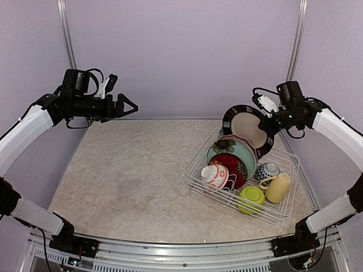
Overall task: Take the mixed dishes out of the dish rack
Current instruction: Place the plate at the center of the board, then grab the plate from the dish rack.
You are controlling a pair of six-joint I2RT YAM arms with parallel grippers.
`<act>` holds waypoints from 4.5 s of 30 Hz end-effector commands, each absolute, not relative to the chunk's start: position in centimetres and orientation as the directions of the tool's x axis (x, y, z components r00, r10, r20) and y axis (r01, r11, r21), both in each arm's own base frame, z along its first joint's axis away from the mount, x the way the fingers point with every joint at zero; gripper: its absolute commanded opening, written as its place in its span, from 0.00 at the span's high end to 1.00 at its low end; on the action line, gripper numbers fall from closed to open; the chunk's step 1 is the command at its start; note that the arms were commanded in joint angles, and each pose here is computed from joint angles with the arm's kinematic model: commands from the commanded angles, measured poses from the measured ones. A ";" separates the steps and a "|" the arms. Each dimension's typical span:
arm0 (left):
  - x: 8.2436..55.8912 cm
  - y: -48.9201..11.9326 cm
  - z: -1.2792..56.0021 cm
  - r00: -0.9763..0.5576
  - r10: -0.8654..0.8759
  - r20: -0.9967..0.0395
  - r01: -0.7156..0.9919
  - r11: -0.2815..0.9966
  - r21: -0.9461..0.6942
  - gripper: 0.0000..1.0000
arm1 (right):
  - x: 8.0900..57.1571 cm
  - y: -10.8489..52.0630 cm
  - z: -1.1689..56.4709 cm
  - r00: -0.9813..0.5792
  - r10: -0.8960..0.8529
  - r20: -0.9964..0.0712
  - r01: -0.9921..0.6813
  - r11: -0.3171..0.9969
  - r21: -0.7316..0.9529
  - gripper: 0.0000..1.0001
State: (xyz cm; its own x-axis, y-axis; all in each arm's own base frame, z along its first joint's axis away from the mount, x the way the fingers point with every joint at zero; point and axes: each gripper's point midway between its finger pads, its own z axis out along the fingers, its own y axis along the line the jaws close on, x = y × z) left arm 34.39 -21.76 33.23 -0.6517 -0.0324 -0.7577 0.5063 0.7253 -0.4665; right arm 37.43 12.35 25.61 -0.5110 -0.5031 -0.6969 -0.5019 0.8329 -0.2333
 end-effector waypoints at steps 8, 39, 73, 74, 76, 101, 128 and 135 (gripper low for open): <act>34.7 -21.6 32.8 -0.659 -0.039 -0.751 0.500 0.723 -0.476 0.01 | 35.7 13.0 32.9 -0.382 -0.354 -0.853 -0.451 0.878 -0.162 1.00; 34.3 -20.5 34.4 -0.619 -0.079 -0.781 0.499 0.729 -0.469 0.01 | 36.1 14.4 45.0 -0.274 0.147 -0.951 -0.373 0.895 0.246 1.00; 37.2 -13.6 35.0 -0.533 -0.252 -0.808 0.350 0.804 -0.482 0.01 | 27.4 53.5 21.9 -0.754 -0.217 -0.620 -0.655 0.311 0.689 1.00; 37.2 -13.7 35.0 -0.549 -0.250 -0.797 0.344 0.802 -0.489 0.01 | 26.8 54.1 21.3 -0.749 -0.239 -0.619 -0.663 0.303 0.685 1.00; 37.0 -14.0 35.4 -0.554 -0.245 -0.796 0.360 0.791 -0.494 0.01 | 25.9 55.1 20.1 -0.739 -0.279 -0.613 -0.673 0.301 0.675 1.00; 36.0 -13.8 36.9 -0.500 -0.274 -0.821 0.409 0.761 -0.503 0.01 | 27.3 53.4 8.1 -0.757 -0.410 -0.509 -0.632 0.659 0.409 0.45; 36.6 -13.7 36.1 -0.523 -0.300 -0.798 0.400 0.740 -0.540 0.01 | 32.4 37.6 30.4 -0.407 -0.396 -0.823 -0.584 0.805 -0.098 0.19; 36.7 -14.0 35.7 -0.532 -0.289 -0.796 0.410 0.735 -0.541 0.01 | 35.7 26.8 32.3 -0.423 -0.370 -0.827 -0.383 0.900 -0.207 0.20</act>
